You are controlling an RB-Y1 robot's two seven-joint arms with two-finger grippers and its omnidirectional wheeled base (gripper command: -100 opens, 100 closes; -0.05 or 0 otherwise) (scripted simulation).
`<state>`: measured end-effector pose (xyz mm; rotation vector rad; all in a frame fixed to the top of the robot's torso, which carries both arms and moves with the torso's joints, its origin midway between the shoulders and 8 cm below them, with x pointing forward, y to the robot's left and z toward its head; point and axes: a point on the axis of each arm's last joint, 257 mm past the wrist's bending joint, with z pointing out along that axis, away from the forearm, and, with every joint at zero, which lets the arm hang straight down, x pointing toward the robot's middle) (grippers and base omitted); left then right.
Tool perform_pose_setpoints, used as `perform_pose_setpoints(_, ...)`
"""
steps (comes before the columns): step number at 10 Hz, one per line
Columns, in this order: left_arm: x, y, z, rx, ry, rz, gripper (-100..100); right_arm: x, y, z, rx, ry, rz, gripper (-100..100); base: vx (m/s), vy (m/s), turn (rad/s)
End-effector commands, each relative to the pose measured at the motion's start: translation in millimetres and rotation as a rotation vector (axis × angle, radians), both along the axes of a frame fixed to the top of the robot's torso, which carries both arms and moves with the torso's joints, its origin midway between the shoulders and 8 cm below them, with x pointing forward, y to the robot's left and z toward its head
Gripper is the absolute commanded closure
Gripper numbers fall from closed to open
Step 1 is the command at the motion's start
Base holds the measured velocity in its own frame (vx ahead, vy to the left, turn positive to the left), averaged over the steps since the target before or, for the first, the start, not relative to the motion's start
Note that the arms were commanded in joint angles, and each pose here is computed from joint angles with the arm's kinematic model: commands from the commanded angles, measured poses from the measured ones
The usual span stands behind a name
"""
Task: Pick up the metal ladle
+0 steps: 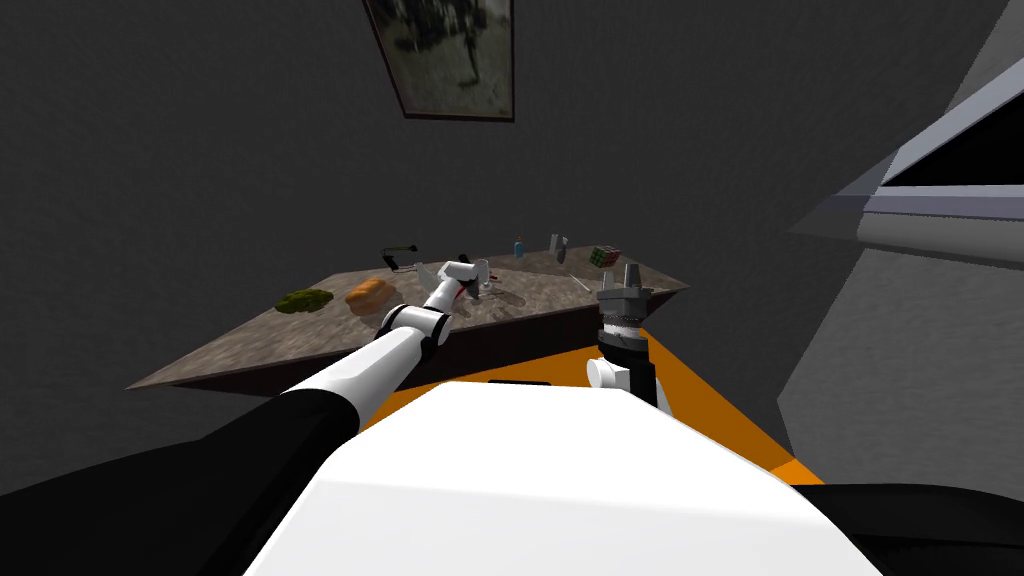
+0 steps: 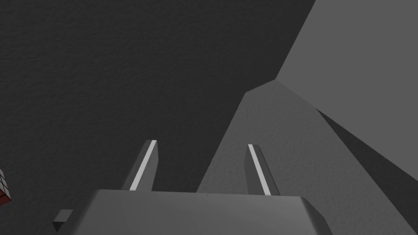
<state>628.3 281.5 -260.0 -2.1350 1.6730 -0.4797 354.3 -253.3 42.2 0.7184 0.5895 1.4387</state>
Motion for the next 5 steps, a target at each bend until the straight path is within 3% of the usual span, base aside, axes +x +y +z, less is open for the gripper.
perform_pose_setpoints(1, -11.0, 2.5, -8.4, -0.001, 0.057, 0.009, -100, 0.0, 0.0, 0.0, 0.000, 0.000, 0.000, 0, 0.057, -0.010, -0.061)
perform_pose_setpoints(4, -39.1, 8.0, -32.6, -0.006, 0.184, 0.027, -100, 0.0, 0.0, 0.0, 0.000, 0.000, 0.000, 0, 0.129, -0.013, -0.076)
perform_pose_setpoints(5, -39.1, 8.0, -32.6, -0.006, 0.184, 0.027, -100, 0.0, 0.0, 0.0, 0.000, 0.000, 0.000, 0, 0.102, -0.008, -0.018)
